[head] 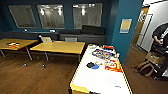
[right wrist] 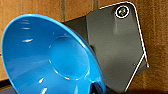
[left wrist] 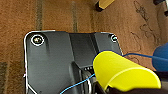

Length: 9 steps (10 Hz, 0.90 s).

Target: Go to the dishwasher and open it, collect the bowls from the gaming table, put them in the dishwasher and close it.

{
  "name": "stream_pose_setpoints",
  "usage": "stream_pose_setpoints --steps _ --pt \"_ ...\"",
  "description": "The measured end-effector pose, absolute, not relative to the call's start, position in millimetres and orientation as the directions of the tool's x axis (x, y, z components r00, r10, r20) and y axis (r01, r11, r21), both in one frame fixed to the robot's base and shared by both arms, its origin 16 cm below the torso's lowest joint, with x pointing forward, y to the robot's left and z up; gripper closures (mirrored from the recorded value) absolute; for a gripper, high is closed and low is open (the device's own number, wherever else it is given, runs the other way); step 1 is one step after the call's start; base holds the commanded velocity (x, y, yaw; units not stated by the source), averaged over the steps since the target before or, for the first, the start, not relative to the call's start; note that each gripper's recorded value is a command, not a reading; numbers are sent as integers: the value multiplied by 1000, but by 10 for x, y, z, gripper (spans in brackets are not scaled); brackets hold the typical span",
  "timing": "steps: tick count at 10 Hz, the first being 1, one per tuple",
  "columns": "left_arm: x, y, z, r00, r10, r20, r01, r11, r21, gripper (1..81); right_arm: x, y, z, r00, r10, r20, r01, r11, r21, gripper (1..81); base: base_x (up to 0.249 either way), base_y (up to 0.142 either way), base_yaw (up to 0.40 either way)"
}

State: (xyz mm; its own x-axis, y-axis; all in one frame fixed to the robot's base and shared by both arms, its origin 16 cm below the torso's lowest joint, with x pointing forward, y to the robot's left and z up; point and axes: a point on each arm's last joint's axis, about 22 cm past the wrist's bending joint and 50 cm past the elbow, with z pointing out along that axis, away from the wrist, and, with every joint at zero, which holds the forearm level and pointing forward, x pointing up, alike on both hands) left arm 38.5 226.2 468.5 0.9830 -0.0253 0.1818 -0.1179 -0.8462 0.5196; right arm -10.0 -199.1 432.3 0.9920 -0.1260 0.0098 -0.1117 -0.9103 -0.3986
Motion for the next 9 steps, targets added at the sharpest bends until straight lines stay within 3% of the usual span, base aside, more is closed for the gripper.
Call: stream_pose_setpoints --steps 9 --pt "283 2196 4678 984 -24 176 -114 -843 525 811 -309 -1964 4324 990 -142 7 -127 -907 -401 811 -125 0 0"
